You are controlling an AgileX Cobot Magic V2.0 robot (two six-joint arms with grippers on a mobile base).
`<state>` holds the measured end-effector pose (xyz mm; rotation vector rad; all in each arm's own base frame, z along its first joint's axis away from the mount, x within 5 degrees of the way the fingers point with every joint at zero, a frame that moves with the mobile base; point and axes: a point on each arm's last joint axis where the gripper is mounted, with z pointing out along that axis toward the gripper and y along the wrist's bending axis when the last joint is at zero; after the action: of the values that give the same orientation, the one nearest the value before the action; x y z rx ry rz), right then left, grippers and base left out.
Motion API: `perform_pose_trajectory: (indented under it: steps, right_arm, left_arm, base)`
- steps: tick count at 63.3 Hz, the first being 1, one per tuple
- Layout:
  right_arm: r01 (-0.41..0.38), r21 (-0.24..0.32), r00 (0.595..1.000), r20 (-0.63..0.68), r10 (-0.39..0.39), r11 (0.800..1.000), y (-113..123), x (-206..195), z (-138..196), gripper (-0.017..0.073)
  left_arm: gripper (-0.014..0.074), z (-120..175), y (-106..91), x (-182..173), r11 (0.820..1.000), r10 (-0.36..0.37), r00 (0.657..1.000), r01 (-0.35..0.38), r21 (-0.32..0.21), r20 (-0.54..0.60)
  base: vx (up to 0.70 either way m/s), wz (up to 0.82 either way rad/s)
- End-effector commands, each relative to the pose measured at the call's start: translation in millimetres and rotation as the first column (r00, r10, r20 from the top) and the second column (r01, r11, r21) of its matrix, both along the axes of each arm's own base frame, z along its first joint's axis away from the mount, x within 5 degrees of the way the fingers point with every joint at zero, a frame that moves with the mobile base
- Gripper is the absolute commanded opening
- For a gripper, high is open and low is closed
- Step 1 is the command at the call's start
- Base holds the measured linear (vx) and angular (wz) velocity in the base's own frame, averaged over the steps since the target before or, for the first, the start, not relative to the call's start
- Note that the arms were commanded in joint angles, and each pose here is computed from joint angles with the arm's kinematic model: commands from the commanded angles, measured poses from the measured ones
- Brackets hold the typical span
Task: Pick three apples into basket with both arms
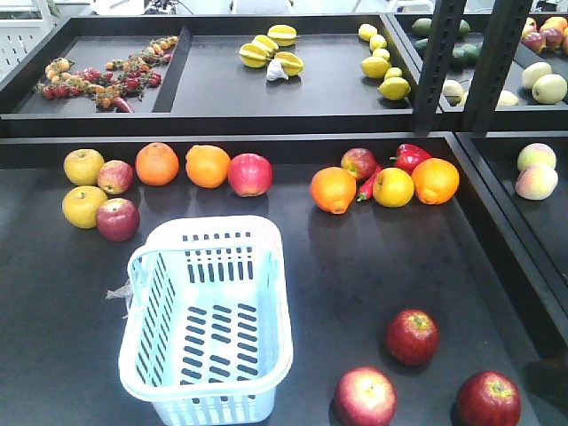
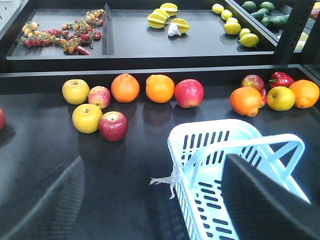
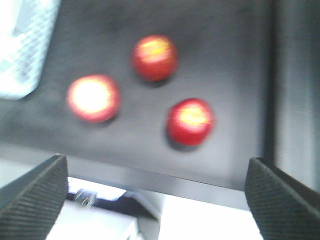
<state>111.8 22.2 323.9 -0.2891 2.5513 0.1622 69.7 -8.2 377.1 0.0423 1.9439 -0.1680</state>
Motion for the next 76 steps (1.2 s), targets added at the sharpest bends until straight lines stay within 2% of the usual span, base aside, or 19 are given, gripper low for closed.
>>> perform_pose_trajectory:
  steps: [1,6,12,17,21,28,32,44,53,76]
  right_arm:
    - [-0.06,0.052,0.997,0.059,0.057,0.997,8.2,20.0,5.8,0.0691]
    - [-0.1,0.099,0.995,0.038,0.096,0.99,15.4,36.4,-0.7,0.0675]
    - [-0.175,0.113,0.984,-0.012,0.177,0.978,27.7,53.8,-13.1,0.0664]
    - [-0.226,0.082,0.971,-0.059,0.231,0.971,39.8,68.1,-27.1,0.0663]
    - [-0.261,0.033,0.961,-0.09,0.263,0.965,50.0,77.6,-38.7,0.0662]
    - [-0.283,-0.033,0.952,-0.133,0.277,0.958,65.3,92.7,-58.7,0.0658]
    - [-0.313,-0.063,0.942,-0.151,0.301,0.948,76.3,98.6,-69.7,0.0654]
    - [-0.394,-0.086,0.911,-0.171,0.376,0.915,106.6,112.5,-100.4,0.0651]
    - [-0.415,-0.091,0.9,-0.189,0.394,0.905,119.5,121.1,-121.7,0.0647]
    - [-0.421,-0.117,0.893,-0.227,0.388,0.9,130.6,143.0,-174.7,0.0633]
  left_arm:
    - [0.0533,13.5,-0.6,1.2,1.0,-0.004,0.997,0.005,-0.02,0.082]
    - [0.0533,13.5,-0.6,1.2,1.0,-0.004,0.997,0.005,-0.02,0.082]
    - [0.0533,13.5,-0.6,1.2,1.0,-0.004,0.997,0.005,-0.02,0.082]
    - [0.0533,13.5,-0.6,1.2,1.0,-0.004,0.997,0.005,-0.02,0.082]
    - [0.0533,13.5,-0.6,1.2,1.0,-0.004,0.997,0.005,-0.02,0.082]
    - [0.0533,13.5,-0.6,1.2,1.0,-0.004,0.997,0.005,-0.02,0.082]
    - [0.0533,13.5,-0.6,1.2,1.0,-0.004,0.997,0.005,-0.02,0.082]
    - [0.0533,13.5,-0.6,1.2,1.0,-0.004,0.997,0.005,-0.02,0.082]
    - [0.0533,13.5,-0.6,1.2,1.0,-0.004,0.997,0.005,-0.02,0.082]
    - [0.0533,13.5,-0.6,1.2,1.0,-0.004,0.997,0.005,-0.02,0.082]
  base:
    - [0.0,0.0]
    - [0.0,0.0]
    - [0.0,0.0]
    - [0.0,0.0]
    - [0.0,0.0]
    - [0.0,0.0]
    - [0.0,0.0]
    - [0.0,0.0]
    - [0.0,0.0]
    - [0.0,0.0]
